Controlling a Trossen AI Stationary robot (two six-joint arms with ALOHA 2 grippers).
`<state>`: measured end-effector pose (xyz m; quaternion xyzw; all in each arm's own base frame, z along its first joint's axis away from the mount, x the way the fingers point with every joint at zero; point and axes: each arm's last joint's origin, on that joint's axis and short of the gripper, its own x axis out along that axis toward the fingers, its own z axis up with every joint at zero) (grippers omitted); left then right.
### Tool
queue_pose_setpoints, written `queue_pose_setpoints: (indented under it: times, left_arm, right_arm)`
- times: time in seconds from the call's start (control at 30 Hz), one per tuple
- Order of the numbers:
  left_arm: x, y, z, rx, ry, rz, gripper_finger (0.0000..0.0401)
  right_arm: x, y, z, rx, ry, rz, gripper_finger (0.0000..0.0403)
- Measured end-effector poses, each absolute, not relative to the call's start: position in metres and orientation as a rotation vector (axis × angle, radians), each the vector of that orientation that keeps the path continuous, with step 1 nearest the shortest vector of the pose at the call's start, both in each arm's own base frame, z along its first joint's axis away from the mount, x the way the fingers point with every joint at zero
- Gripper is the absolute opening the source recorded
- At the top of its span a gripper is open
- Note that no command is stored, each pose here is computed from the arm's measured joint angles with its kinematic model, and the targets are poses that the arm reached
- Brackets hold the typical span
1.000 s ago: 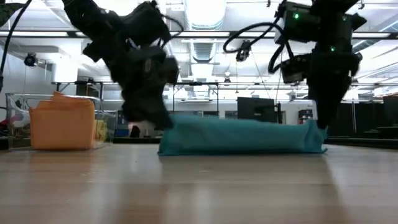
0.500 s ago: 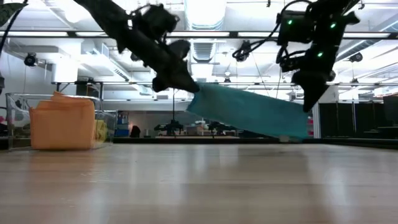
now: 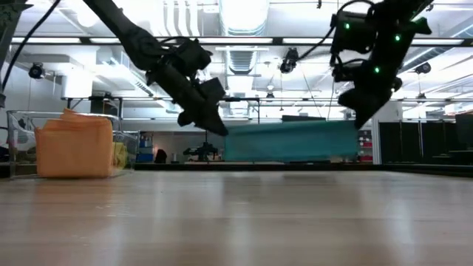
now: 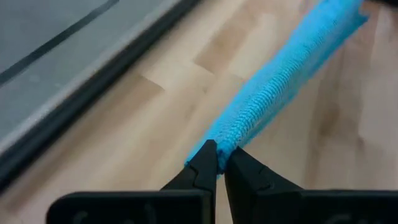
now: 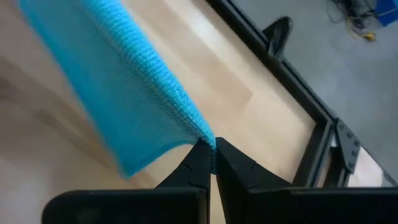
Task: Roll microfiber towels into tight, uniform cylinder then place into a basket
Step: Fold the blue microfiber towel
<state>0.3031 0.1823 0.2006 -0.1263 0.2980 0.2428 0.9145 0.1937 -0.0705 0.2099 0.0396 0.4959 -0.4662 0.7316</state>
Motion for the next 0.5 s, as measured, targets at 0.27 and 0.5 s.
queue_pose_setpoints:
  times: [0.27, 0.5]
  left_arm:
    - [0.318, 0.117, 0.168, -0.124, 0.674, 0.436, 0.0001]
    - [0.324, 0.102, 0.172, -0.01, 0.609, 0.486, 0.0001]
  right_arm:
    - [0.199, -0.038, 0.176, -0.047, 1.151, -1.038, 0.0008]
    - [0.198, -0.033, 0.171, -0.091, 1.165, -1.05, 0.0008]
